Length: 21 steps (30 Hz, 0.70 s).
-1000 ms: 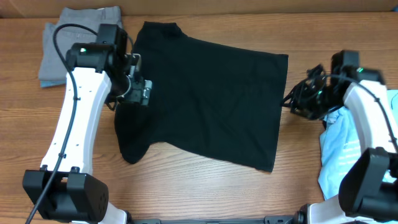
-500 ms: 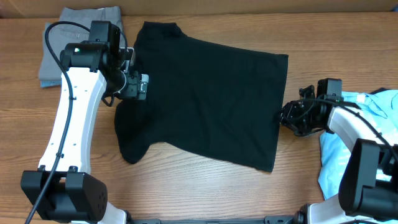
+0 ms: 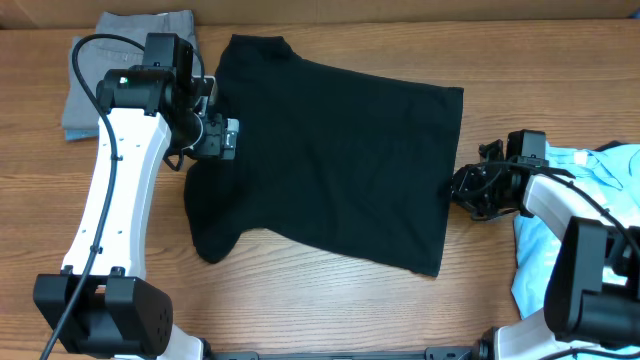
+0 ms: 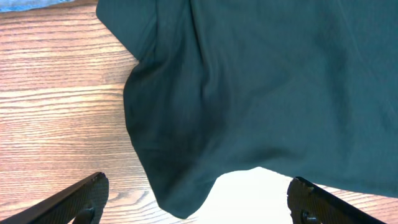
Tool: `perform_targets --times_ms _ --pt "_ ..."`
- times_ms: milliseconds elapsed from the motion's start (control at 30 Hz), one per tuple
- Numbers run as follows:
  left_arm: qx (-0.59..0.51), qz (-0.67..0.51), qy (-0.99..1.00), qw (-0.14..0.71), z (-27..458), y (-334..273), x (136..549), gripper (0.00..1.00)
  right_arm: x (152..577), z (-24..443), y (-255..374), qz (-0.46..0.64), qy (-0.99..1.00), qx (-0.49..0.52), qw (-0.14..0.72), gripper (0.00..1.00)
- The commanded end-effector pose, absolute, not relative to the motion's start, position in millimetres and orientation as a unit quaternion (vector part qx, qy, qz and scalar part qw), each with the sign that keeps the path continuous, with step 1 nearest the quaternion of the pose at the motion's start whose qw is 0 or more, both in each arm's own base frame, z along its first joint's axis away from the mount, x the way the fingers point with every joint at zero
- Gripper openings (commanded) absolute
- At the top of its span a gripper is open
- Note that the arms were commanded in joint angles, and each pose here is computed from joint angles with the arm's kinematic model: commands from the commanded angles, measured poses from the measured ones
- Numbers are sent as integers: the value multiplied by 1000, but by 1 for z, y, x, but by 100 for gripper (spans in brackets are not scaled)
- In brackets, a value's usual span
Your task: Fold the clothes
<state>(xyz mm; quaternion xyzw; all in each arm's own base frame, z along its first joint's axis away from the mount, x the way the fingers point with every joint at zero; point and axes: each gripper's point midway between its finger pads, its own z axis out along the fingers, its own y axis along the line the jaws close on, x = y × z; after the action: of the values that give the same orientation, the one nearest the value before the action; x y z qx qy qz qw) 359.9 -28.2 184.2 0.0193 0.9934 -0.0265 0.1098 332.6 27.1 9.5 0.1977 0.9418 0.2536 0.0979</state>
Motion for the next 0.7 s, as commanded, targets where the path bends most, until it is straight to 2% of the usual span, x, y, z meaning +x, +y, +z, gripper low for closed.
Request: perform_targets --times_ms 0,267,467,667 --pt "17 -28 991 128 195 -29 363 94 331 -2 34 251 945 193 85 34" --pt "18 -28 991 132 195 -29 365 95 332 1 45 274 941 182 83 20" --pt "18 -28 991 131 195 -29 365 95 330 -1 34 261 942 197 80 19" --pt "18 -29 991 132 196 -30 365 95 330 0 21 251 941 213 77 13"
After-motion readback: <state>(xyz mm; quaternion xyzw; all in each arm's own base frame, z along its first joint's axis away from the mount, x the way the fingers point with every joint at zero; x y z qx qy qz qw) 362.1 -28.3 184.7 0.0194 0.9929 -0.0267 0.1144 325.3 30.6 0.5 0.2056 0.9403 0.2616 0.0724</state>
